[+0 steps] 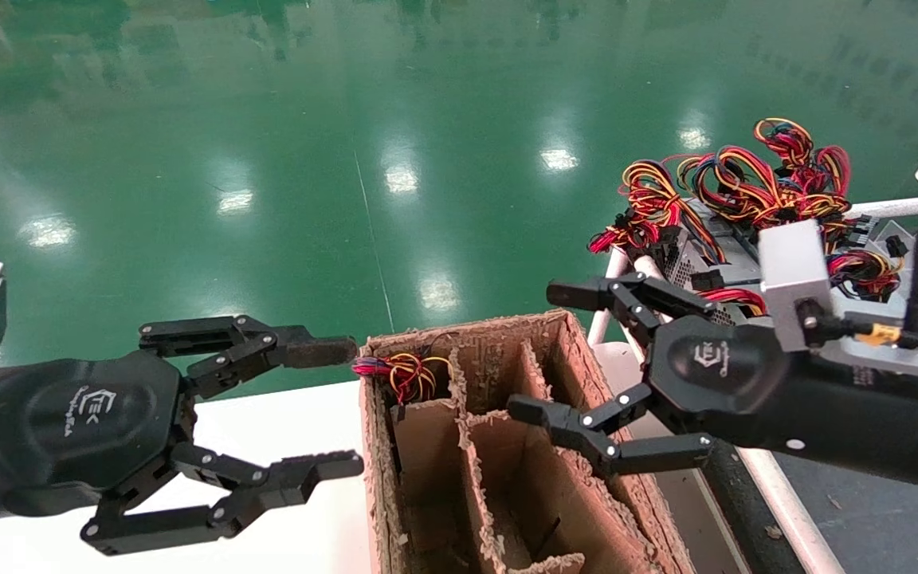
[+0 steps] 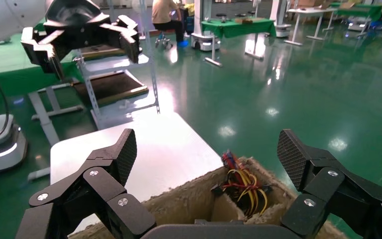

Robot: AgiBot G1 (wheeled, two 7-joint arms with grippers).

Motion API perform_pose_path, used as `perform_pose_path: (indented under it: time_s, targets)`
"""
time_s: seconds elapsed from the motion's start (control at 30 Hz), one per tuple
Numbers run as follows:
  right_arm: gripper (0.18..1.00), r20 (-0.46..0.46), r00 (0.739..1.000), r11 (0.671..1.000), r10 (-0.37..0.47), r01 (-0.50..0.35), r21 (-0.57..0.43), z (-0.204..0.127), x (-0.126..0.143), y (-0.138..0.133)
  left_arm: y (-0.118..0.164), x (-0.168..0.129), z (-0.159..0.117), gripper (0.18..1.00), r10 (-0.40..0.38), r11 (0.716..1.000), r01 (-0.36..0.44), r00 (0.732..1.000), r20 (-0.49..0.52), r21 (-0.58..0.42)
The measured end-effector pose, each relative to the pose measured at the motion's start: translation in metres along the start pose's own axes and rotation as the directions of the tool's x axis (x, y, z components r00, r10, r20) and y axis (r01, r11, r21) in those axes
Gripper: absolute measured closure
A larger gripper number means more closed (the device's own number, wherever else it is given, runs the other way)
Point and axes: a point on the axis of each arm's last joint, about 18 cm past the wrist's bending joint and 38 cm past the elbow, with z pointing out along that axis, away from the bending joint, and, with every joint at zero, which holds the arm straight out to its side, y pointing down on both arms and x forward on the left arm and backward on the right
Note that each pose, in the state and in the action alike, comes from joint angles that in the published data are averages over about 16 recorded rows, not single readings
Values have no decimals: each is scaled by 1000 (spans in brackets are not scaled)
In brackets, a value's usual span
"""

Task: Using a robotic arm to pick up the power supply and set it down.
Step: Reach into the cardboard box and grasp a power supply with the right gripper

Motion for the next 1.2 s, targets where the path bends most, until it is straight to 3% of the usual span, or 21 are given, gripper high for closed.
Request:
perform_pose_path:
  time_s: [0.5,0.9,1.2]
  targets:
    - [178,-34,999,1000,22,-22,0,21,13,8,0,0,0,304,0,1000,0,1000,1,0]
    - [178,-40,997,998,66,-67,-16,36,19,24,0,0,0,198,0,1000,0,1000,1,0]
    - [178,-37,994,993,107,-109,-51,68,30,44,0,0,0,184,-1,1000,1,1000,2,0]
